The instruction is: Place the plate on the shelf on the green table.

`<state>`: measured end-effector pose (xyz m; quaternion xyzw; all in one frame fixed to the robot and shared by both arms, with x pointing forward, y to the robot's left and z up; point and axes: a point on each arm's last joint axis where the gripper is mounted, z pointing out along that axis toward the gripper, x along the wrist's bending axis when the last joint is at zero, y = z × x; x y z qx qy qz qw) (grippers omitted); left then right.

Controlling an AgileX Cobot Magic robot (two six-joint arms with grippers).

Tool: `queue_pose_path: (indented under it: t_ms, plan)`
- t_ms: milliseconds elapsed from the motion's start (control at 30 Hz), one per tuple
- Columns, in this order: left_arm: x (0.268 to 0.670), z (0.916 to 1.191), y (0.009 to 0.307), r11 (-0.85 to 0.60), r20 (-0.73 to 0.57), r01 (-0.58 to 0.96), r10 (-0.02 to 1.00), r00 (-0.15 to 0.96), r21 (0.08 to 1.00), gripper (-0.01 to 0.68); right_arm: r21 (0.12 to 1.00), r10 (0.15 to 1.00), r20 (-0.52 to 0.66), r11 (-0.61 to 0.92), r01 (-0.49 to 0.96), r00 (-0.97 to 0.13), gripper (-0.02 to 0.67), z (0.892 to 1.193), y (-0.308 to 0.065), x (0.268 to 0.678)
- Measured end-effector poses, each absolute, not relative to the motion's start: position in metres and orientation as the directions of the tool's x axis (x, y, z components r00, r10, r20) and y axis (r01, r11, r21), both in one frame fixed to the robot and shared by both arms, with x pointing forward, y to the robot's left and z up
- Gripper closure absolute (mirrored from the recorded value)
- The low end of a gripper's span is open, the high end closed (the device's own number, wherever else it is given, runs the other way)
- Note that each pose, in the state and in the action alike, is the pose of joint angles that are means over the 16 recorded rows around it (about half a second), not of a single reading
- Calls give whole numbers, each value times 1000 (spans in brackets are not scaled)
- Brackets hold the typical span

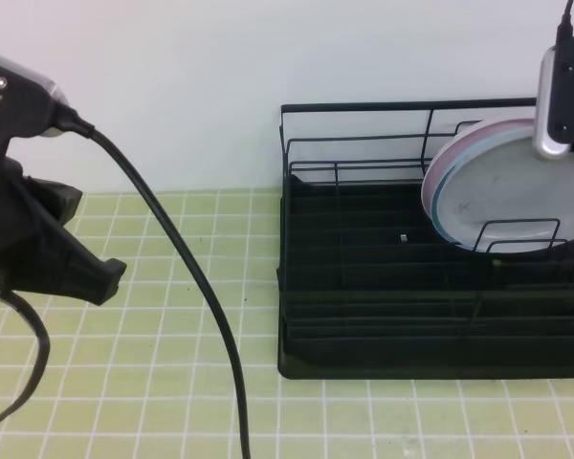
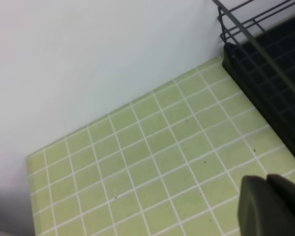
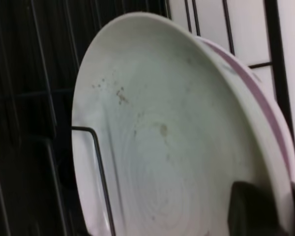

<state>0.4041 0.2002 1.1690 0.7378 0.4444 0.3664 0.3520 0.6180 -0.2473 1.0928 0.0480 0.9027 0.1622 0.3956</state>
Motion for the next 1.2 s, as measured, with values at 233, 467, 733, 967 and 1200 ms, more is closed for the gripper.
queue_pose_path:
  t_ms: [233, 467, 733, 967, 1200]
  plan:
    - [404, 1169, 200, -356, 226, 395, 913, 339, 847, 675, 349, 232, -684, 937, -31, -691, 362, 1090, -246, 619]
    - [404, 1169, 200, -355, 225, 395, 914, 339, 847, 675, 369, 253, -676, 929, -20, -692, 273, 1090, -246, 619]
    - [404, 1169, 200, -355, 224, 395, 914, 339, 847, 675, 392, 279, -664, 920, -6, -693, 225, 1090, -245, 619]
    - [404, 1169, 200, -355, 225, 395, 914, 339, 847, 675, 414, 300, -653, 910, 4, -696, 190, 1095, -245, 616]
    - [404, 1172, 202, -345, 227, 384, 920, 320, 857, 675, 467, 351, -645, 884, 13, -679, 193, 1116, -244, 601]
